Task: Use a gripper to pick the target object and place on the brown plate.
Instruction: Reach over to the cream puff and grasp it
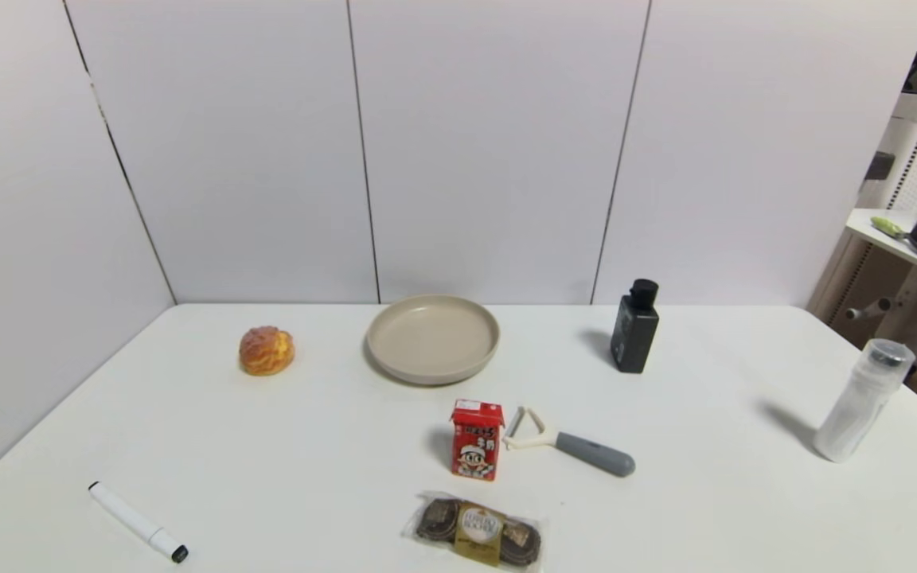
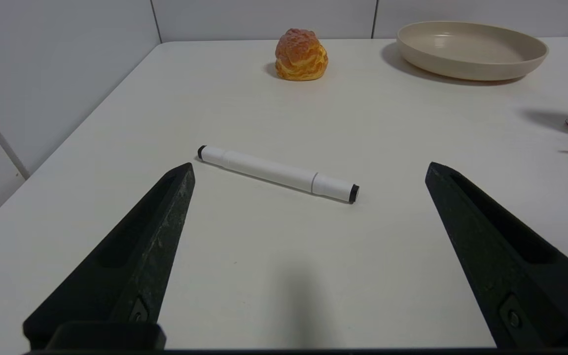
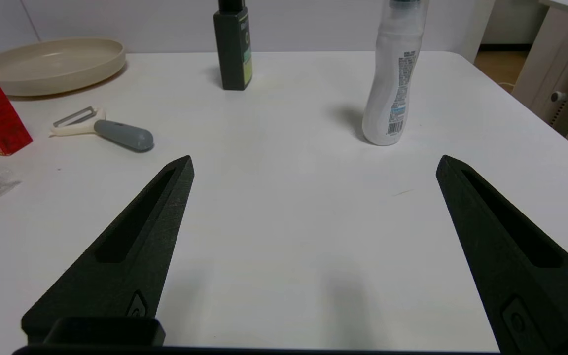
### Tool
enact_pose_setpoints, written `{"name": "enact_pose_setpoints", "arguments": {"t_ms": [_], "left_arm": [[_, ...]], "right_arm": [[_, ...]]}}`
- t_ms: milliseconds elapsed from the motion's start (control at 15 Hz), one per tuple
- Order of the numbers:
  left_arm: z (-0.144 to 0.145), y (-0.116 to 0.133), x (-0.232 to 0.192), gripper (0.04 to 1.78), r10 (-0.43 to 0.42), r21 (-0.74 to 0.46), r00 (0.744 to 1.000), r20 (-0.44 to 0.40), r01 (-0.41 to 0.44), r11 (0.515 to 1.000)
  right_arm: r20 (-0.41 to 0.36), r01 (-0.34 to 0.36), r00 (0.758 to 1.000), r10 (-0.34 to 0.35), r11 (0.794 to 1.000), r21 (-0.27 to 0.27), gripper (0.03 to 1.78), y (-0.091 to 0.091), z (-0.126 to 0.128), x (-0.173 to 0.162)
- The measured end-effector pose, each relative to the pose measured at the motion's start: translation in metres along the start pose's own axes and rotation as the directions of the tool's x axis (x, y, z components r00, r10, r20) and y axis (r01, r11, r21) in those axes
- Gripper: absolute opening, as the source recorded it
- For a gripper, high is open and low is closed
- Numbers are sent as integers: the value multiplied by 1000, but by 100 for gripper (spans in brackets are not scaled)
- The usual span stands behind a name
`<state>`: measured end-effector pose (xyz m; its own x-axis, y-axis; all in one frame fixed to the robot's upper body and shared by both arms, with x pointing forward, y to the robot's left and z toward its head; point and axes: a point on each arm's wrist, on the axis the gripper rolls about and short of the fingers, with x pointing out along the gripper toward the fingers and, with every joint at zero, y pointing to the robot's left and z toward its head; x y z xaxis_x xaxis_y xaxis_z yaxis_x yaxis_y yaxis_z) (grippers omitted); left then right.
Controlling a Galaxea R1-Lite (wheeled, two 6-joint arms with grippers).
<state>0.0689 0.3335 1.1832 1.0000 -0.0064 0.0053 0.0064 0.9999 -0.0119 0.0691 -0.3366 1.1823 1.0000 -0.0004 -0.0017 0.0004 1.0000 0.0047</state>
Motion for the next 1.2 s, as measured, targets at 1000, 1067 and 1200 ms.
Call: {"name": "enact_pose_setpoints", "arguments": {"t_ms": [1000, 1067, 1200], "left_arm": [[45, 0, 16, 169, 10, 12, 998, -56, -10, 1000], [66, -1, 27, 169, 9, 33, 997, -83, -6, 999], [109, -1, 58, 169, 6, 80, 989, -150, 6, 997]], "right_arm": [[0, 0, 1000, 0, 1000, 0, 170, 0, 0, 0], [0, 0, 1000, 0, 1000, 0, 170, 0, 0, 0], [0, 0, 1000, 0, 1000, 0, 170, 0, 0, 0]]}}
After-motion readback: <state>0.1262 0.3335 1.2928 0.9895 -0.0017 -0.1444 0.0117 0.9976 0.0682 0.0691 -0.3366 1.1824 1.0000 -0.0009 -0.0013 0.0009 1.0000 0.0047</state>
